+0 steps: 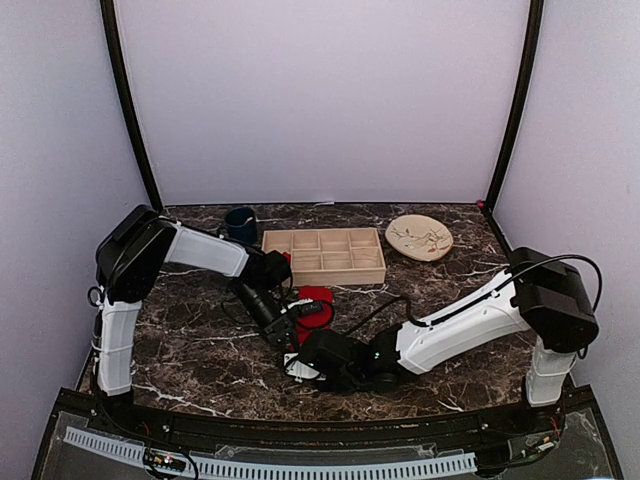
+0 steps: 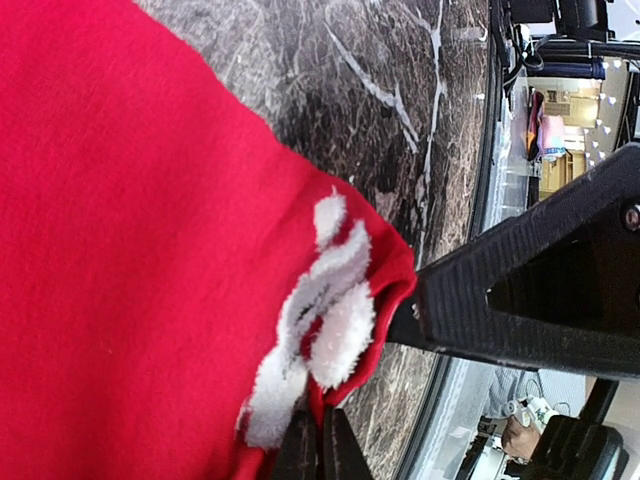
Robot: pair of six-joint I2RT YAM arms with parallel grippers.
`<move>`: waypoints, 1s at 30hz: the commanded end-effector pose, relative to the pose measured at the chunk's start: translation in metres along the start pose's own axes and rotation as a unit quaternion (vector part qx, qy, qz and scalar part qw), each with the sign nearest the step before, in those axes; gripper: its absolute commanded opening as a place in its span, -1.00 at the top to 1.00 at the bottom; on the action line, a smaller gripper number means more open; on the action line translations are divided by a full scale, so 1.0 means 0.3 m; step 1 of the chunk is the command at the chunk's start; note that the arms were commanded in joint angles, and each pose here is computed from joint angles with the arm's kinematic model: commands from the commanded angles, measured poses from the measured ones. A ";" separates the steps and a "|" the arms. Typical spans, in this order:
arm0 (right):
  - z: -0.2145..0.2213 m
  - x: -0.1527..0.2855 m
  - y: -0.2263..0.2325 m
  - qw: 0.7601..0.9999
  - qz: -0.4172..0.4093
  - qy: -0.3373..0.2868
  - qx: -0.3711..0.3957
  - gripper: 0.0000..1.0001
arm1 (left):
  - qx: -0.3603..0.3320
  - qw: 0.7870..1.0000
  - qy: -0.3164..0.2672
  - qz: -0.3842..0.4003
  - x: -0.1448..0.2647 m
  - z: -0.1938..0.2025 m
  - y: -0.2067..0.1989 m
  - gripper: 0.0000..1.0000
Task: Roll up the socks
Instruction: Roll the sock at the center of the board.
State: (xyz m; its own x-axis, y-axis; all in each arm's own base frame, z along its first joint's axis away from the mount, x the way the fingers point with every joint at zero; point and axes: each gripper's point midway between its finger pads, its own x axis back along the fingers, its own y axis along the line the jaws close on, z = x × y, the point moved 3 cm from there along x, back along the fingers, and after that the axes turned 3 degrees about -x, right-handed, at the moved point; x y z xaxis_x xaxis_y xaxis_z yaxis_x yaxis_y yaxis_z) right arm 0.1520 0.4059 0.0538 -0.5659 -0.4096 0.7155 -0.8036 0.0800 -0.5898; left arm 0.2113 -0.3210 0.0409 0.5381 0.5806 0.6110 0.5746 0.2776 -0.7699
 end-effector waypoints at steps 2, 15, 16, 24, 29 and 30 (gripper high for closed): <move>0.081 -0.039 0.074 0.997 -0.042 0.046 0.033 0.05 | -0.002 1.000 0.012 0.004 0.005 0.002 0.008 1.00; 0.202 -0.067 0.091 0.985 -0.112 0.130 0.006 0.28 | -0.004 1.000 0.011 -0.001 0.034 -0.018 0.025 1.00; 0.215 -0.066 0.092 0.984 -0.117 0.134 0.003 0.29 | -0.004 1.000 0.010 -0.001 0.034 -0.018 0.025 1.00; 0.244 -0.083 0.099 0.976 -0.159 0.149 -0.023 0.44 | -0.004 1.000 0.008 0.000 0.040 -0.023 0.027 1.00; 0.254 -0.090 0.121 0.968 -0.189 0.158 -0.039 0.59 | -0.005 1.000 0.006 0.001 0.040 -0.029 0.027 1.00; 0.260 -0.091 0.126 0.967 -0.195 0.161 -0.043 0.62 | -0.004 1.000 0.006 -0.001 0.042 -0.031 0.030 1.00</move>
State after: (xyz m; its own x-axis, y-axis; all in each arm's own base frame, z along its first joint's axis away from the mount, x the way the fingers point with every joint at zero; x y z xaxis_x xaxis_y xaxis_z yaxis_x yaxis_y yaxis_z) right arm 0.1703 0.4040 0.0439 -0.3922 -0.3664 0.8438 -0.9190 0.1167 -0.3765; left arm 0.2238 -0.3197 0.0426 0.5469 0.5725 0.6108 0.5758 0.2724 -0.7709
